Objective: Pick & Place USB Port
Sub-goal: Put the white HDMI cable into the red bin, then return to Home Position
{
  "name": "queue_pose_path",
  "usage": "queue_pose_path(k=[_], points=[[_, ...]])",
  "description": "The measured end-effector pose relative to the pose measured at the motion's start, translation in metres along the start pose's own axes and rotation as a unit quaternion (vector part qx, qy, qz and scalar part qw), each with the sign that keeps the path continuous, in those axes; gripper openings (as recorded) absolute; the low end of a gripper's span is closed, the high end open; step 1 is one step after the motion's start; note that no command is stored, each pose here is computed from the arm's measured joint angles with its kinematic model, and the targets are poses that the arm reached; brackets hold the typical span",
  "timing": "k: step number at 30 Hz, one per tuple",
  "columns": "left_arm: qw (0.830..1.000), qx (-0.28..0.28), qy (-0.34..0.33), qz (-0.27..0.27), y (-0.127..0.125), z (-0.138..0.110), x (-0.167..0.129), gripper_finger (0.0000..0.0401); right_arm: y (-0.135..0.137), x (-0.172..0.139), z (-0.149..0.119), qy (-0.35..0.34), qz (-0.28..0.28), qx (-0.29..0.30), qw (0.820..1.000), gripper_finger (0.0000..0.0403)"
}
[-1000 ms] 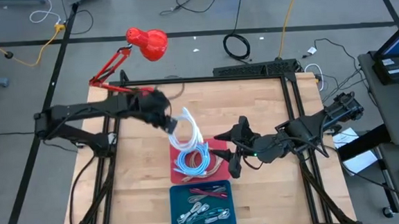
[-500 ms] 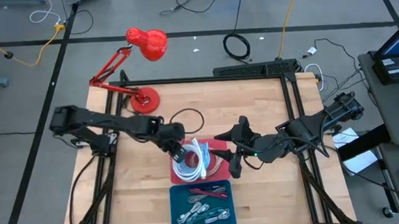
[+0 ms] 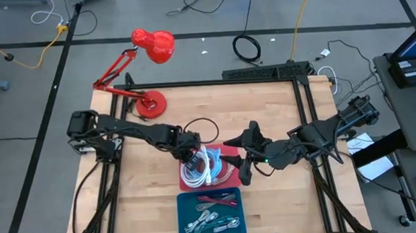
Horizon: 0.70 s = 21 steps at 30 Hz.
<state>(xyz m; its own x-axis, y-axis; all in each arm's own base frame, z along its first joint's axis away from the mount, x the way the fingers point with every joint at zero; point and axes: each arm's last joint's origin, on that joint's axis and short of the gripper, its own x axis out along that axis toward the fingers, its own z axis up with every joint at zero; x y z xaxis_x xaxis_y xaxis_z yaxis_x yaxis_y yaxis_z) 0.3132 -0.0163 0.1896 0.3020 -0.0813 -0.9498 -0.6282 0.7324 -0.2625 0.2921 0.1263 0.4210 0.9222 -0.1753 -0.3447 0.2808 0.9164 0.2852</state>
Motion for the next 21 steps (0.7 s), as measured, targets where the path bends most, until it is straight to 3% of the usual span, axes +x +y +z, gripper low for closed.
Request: queue_pose_path(k=[6,15,19,21], points=[[1.000,0.000,-0.010,-0.005,0.003,-0.002,-0.016,0.0077,0.000,0.000,0.000,0.001,0.000,0.000,1.000,0.0215],[0.995,-0.012,-0.068,-0.069,0.002,-0.006,-0.061,0.0086,0.000,0.000,0.000,0.001,0.000,0.000,1.000,0.0215],[0.979,-0.007,-0.149,-0.140,-0.001,-0.007,-0.098,0.0087,0.000,0.000,0.000,0.002,-0.001,-0.002,1.000,0.0215],[0.954,0.002,-0.216,-0.207,-0.006,-0.005,-0.124,0.0087,0.000,0.000,-0.001,0.002,-0.001,-0.002,1.000,0.0215]])
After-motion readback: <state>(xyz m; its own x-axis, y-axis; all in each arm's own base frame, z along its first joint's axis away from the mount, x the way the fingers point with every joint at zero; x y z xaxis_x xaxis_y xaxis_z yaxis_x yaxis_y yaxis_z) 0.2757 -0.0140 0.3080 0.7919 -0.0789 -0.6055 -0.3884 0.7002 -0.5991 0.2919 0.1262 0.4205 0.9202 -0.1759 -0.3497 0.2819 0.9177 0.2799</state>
